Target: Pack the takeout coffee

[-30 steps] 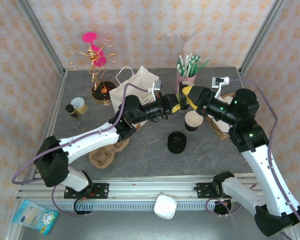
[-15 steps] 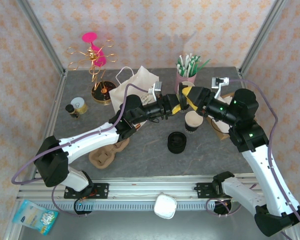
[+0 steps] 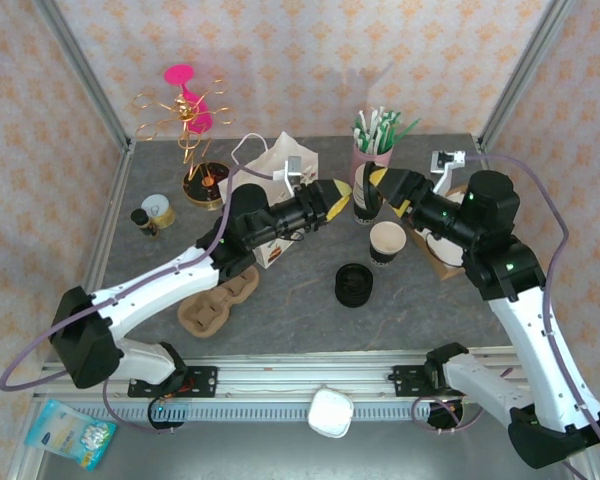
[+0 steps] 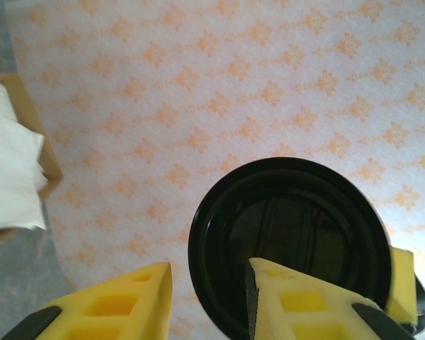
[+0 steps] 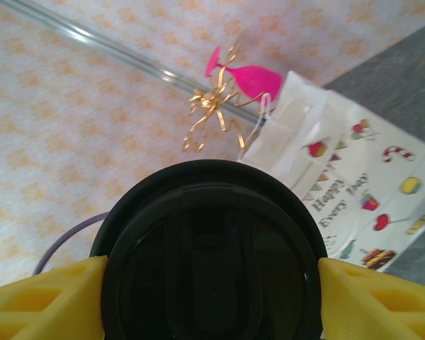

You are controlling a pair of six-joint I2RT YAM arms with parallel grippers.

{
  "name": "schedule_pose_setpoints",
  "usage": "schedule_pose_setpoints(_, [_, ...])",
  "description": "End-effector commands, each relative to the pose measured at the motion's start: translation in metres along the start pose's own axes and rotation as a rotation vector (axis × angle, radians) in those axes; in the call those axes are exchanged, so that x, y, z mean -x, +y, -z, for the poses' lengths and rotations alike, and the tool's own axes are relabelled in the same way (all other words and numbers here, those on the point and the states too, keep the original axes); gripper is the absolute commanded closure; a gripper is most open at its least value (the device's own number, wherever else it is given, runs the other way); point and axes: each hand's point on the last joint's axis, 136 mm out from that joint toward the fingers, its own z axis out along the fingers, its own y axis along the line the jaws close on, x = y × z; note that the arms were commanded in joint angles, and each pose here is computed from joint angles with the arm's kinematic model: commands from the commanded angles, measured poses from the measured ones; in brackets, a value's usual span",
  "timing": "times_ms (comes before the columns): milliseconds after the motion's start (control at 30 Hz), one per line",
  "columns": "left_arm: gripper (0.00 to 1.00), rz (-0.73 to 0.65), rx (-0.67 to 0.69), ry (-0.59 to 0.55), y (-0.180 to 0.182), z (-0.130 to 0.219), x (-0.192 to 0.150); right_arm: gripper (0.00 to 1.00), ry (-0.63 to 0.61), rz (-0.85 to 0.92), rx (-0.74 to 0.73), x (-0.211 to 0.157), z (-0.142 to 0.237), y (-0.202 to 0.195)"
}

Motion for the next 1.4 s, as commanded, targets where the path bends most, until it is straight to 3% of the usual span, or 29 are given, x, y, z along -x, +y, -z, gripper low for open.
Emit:
schedule_pose_setpoints(0, [0.68, -0.113, 0.121, -0.08, 0.017, 0.018, 0.014, 0.3, -0.062, 0.069, -0.178, 0.011, 0.006, -0.029])
schedule_pose_setpoints(500, [0.69, -0.407, 0.453, -0.186, 0.059, 0.079, 0.033, 0.32, 0.0, 0.199, -0.902, 0.009, 0.014, -0.187])
schedule_pose_setpoints(933, [0.69, -0.478, 0.568, -0.202, 0.084, 0.104, 0.034, 0.33, 0.135, 0.248, -1.091, -0.008, -0.012, -0.252])
schedule_pose_setpoints(1367, [0.69, -0.501, 0.607, -0.224, 0.087, 0.113, 0.038, 0.34, 0.241, 0.304, -1.132, -0.034, -0.036, -0.267])
